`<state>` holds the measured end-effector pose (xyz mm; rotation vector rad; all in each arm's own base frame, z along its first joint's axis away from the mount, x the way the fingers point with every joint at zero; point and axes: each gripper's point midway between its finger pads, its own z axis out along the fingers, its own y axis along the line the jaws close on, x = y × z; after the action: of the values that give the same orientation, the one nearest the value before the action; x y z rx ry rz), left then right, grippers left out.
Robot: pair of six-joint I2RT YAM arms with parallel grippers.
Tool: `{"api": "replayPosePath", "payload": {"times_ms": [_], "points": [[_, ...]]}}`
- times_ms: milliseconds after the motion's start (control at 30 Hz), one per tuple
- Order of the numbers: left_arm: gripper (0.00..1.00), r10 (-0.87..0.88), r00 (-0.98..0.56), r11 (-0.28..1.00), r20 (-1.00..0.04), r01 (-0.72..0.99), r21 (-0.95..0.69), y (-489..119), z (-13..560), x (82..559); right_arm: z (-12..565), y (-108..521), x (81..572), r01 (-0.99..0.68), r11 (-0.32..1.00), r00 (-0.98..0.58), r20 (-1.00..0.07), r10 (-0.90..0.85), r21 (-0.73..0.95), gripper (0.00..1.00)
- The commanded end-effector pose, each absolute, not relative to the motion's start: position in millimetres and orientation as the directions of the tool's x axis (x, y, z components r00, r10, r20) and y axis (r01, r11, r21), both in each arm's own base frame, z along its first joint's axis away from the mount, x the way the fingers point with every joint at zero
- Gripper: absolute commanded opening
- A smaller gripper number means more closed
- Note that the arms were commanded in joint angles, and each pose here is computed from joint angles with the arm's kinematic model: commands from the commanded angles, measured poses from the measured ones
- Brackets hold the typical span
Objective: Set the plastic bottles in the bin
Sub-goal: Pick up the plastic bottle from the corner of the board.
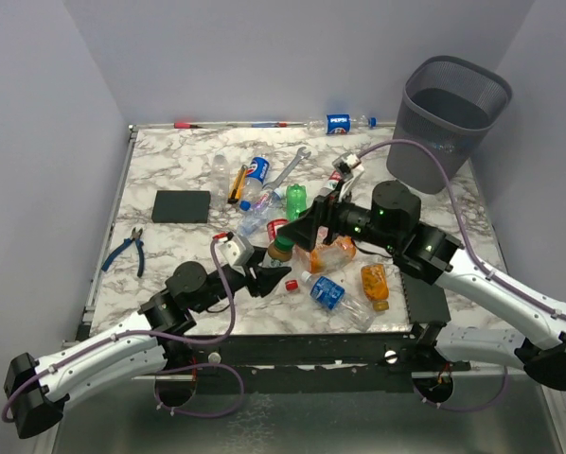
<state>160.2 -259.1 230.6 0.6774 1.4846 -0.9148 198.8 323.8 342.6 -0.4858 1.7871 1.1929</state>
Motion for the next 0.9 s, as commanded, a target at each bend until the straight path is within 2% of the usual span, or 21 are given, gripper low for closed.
{"api": "replayPosePath", "payload": {"times_ms": [0, 167, 433, 500, 600, 700, 767, 867], "points": [[0.27, -0.273, -0.036, 0.446, -0.961, 0.881, -0.16, -258.7, 283.8, 147.5, 332.3, 331.3, 204.0, -0.689, 0.533, -0.489, -0.858, 0.16, 0.492, 0.93], [0.27, -0.24, -0.073, 0.42, -0.968, 0.891, -0.171, -267.1, 276.7, 145.7, 326.1, 342.9, 199.9, -0.687, 0.527, -0.498, -0.853, 0.158, 0.499, 0.89], [0.27, -0.194, -0.13, 0.418, -0.972, 0.886, -0.202, -277.5, 264.6, 149.8, 319.1, 354.0, 195.6, -0.693, 0.534, -0.506, -0.854, 0.12, 0.485, 0.76], [0.27, -0.196, -0.13, 0.427, -0.972, 0.881, -0.204, -276.6, 264.7, 151.3, 314.1, 352.4, 193.7, -0.689, 0.535, -0.512, -0.851, 0.117, 0.488, 0.75], [0.27, -0.203, -0.124, 0.451, -0.971, 0.869, -0.205, -273.7, 265.8, 155.3, 314.4, 347.9, 188.4, -0.694, 0.522, -0.509, -0.851, 0.13, 0.496, 0.8], [0.27, -0.209, -0.114, 0.467, -0.971, 0.861, -0.202, -271.2, 267.3, 158.0, 311.2, 343.3, 185.8, -0.69, 0.525, -0.511, -0.849, 0.134, 0.499, 0.79], [0.27, -0.211, -0.111, 0.475, -0.971, 0.857, -0.201, -270.3, 267.4, 159.3, 305.6, 339.4, 188.0, -0.675, 0.545, -0.512, -0.848, 0.139, 0.497, 0.73], [0.27, -0.217, -0.103, 0.481, -0.971, 0.854, -0.198, -269.6, 267.3, 160.6, 297.4, 338.3, 188.4, -0.664, 0.551, -0.521, -0.841, 0.144, 0.505, 0.58]]}}
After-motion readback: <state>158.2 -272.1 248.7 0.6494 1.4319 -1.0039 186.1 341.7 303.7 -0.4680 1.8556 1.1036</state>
